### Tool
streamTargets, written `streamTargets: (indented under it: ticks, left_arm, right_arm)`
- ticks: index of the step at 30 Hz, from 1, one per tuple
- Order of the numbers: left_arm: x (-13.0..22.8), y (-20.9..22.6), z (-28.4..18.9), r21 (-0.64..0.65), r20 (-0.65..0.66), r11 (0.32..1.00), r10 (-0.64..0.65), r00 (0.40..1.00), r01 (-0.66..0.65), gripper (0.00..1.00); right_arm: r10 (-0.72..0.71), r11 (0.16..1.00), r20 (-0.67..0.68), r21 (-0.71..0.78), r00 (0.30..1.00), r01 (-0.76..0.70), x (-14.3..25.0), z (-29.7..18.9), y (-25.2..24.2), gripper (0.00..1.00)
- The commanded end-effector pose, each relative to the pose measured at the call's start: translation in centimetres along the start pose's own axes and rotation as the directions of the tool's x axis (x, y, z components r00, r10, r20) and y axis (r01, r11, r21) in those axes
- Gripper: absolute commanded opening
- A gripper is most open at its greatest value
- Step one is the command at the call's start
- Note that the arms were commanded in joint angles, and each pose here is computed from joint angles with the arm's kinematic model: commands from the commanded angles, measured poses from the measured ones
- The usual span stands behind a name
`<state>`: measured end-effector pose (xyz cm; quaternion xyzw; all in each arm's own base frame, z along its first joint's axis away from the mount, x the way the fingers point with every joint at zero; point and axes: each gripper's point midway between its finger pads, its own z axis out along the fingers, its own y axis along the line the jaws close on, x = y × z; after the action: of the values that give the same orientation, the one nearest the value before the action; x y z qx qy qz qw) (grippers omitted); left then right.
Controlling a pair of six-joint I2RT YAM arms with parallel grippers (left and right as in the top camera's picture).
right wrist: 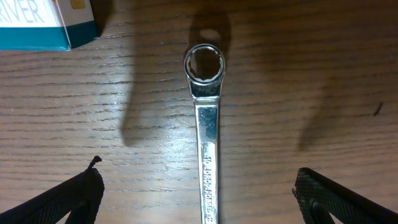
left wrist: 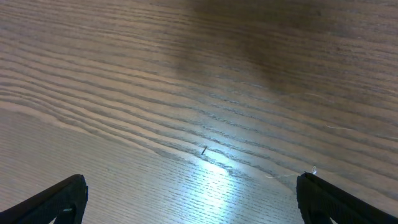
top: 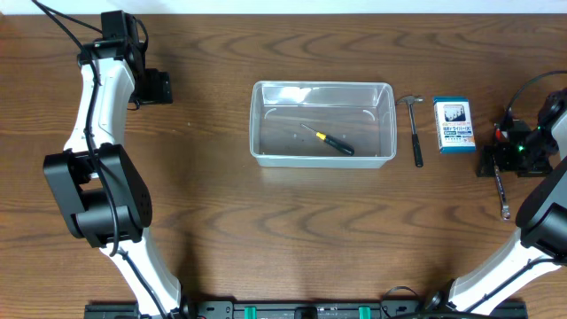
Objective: Pack container
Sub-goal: 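Lower the open right gripper over the silver wrench's shaft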
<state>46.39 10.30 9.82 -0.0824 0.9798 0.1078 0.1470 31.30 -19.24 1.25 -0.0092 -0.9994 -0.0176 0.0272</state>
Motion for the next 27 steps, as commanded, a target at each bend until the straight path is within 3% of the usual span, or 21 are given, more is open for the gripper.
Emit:
streamTargets:
  ticks: [1,27]
  left_arm:
    - [0.5,0.1,0.8,-0.015,-0.025,1.000,0.003,1.000,-0.003,0.98]
    - [0.5,0.1,0.8,-0.015,-0.025,1.000,0.003,1.000,-0.003,0.98]
  right_arm:
    - [0.008,1.000,-0.026,0.018,1.000,-0.008,0.5,0.4,-0.4,0.99]
    - [-0.003,0.999,-0.081,0.046,0.997,0.007,1.6,0.6,-0.8,0.99]
